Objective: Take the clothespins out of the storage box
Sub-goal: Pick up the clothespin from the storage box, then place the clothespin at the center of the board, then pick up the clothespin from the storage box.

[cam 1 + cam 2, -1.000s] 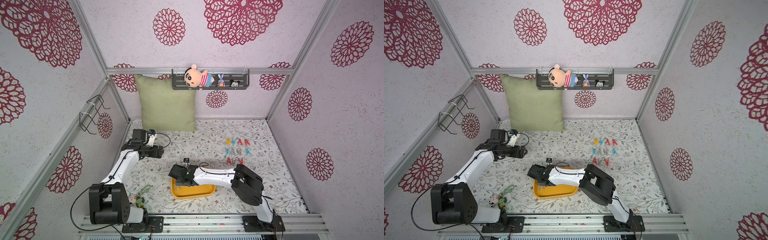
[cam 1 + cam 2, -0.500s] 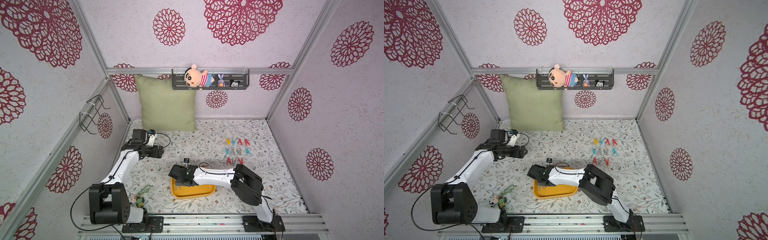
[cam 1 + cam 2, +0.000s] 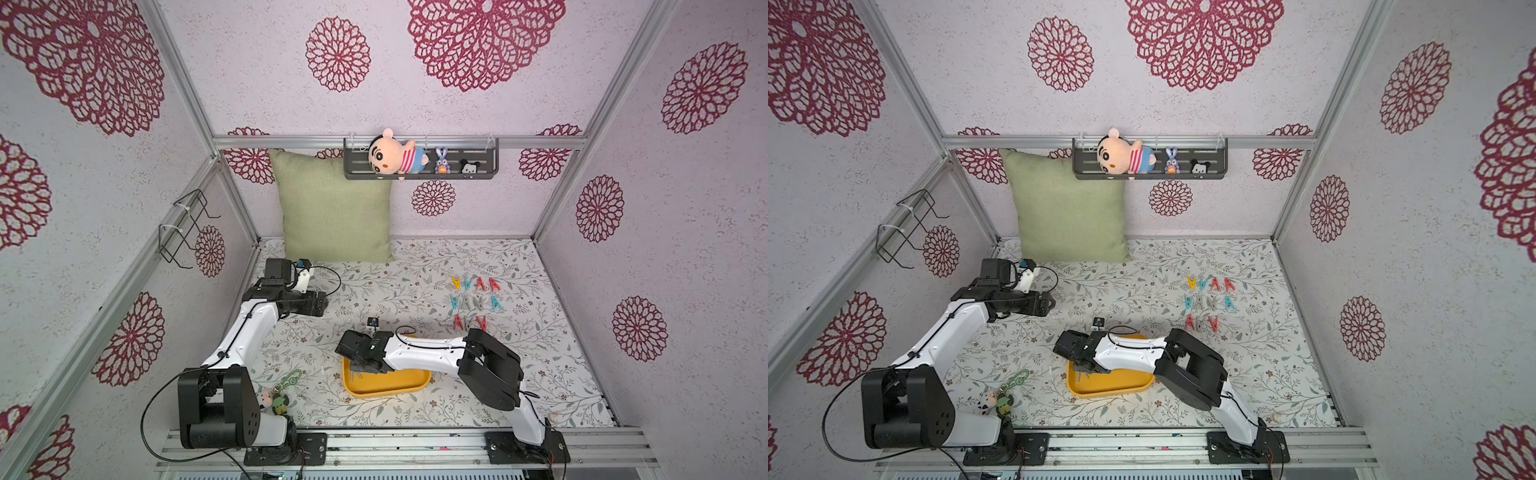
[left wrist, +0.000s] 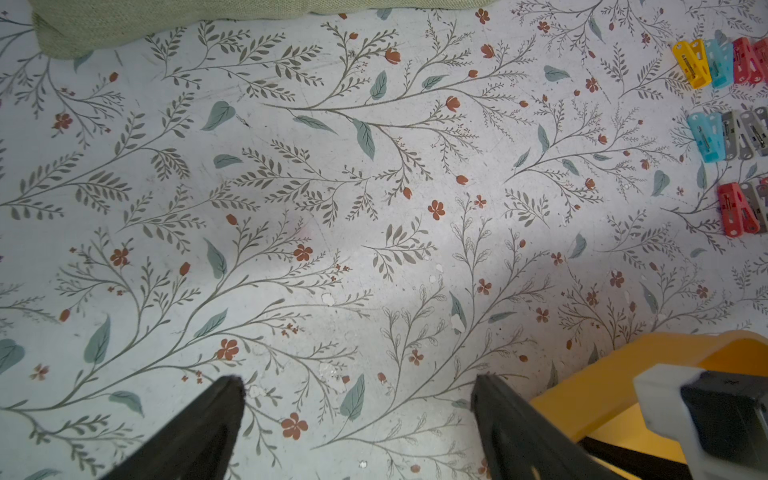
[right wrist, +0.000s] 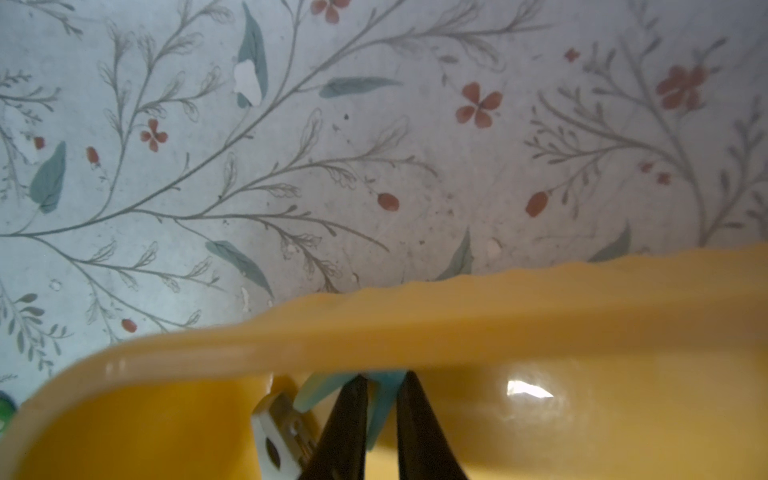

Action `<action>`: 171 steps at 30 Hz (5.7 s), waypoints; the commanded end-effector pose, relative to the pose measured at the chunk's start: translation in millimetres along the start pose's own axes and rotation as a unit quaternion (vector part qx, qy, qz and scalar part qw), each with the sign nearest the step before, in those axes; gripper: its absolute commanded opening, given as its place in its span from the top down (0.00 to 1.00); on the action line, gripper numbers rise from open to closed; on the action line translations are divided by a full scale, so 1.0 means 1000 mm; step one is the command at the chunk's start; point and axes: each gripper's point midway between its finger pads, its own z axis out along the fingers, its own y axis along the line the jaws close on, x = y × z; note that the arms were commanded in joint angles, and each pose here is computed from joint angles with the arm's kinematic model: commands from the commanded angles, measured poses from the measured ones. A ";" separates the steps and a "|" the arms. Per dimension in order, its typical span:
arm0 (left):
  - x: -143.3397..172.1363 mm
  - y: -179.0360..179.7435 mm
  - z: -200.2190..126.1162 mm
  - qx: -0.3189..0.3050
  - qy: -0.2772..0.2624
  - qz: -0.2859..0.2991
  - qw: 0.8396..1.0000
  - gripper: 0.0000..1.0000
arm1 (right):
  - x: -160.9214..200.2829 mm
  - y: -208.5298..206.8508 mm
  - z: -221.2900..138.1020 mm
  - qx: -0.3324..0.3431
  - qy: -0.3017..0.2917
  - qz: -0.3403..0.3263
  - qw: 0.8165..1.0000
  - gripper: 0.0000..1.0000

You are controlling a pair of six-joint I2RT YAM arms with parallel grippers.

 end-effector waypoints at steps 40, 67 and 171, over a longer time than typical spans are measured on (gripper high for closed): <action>0.004 -0.011 0.003 0.039 0.001 0.003 0.999 0.06 | -0.034 -0.040 -0.156 -0.070 -0.110 -0.112 0.985 1.00; 0.008 -0.021 0.010 0.042 0.017 0.026 0.999 0.06 | -0.155 -0.307 -0.144 0.091 -0.075 -0.009 0.993 1.00; 0.047 -0.022 0.012 0.047 0.056 0.043 0.996 0.06 | 0.015 0.041 -0.041 -0.125 0.002 -0.315 0.941 0.75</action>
